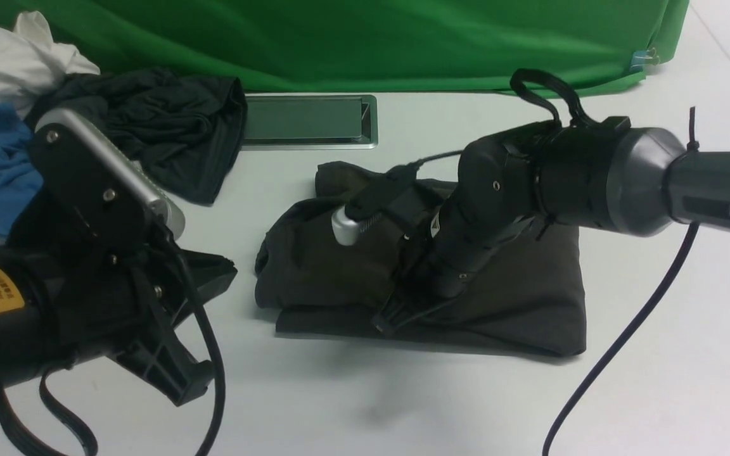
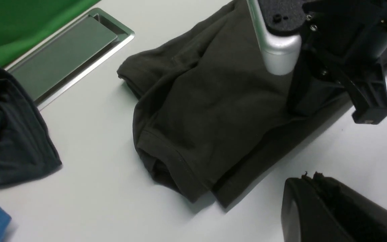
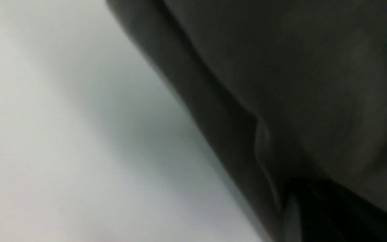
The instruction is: Fold a long-sleeved shirt on a white desktop.
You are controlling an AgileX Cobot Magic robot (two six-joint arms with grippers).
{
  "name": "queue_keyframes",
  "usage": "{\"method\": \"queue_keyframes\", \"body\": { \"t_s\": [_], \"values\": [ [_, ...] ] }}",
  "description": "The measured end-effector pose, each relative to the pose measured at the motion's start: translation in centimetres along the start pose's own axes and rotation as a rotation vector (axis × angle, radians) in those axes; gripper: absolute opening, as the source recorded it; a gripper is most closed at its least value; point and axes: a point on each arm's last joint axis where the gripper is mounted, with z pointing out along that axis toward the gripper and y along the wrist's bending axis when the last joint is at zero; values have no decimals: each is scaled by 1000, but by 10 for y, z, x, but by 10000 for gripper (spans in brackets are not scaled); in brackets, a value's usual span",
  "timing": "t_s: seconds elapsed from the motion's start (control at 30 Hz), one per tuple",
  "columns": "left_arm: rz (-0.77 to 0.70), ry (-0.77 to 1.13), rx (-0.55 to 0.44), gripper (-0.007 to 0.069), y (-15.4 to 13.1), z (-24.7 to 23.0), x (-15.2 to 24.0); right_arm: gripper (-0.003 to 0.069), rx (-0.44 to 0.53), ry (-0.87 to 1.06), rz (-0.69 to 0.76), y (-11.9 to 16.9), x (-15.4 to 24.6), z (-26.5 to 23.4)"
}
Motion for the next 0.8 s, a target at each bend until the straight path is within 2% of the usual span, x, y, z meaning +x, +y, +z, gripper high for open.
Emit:
{"method": "queue_keyframes", "body": {
  "t_s": [0.37,0.57,0.63,0.7,0.8],
  "values": [
    [-40,1,24,19,-2,0,0,116,-14,56,8,0,5,12],
    [-44,14,37,19,-3,0,1,135,18,-5,1,-1,-5,-23],
    [-44,15,38,19,-3,0,1,144,67,-85,27,-9,-9,-51],
    [-44,15,38,19,-3,0,1,175,133,-192,136,-32,-10,-83],
    [-44,15,38,19,-3,0,1,237,186,-262,295,-71,-4,-101]
  ]
}}
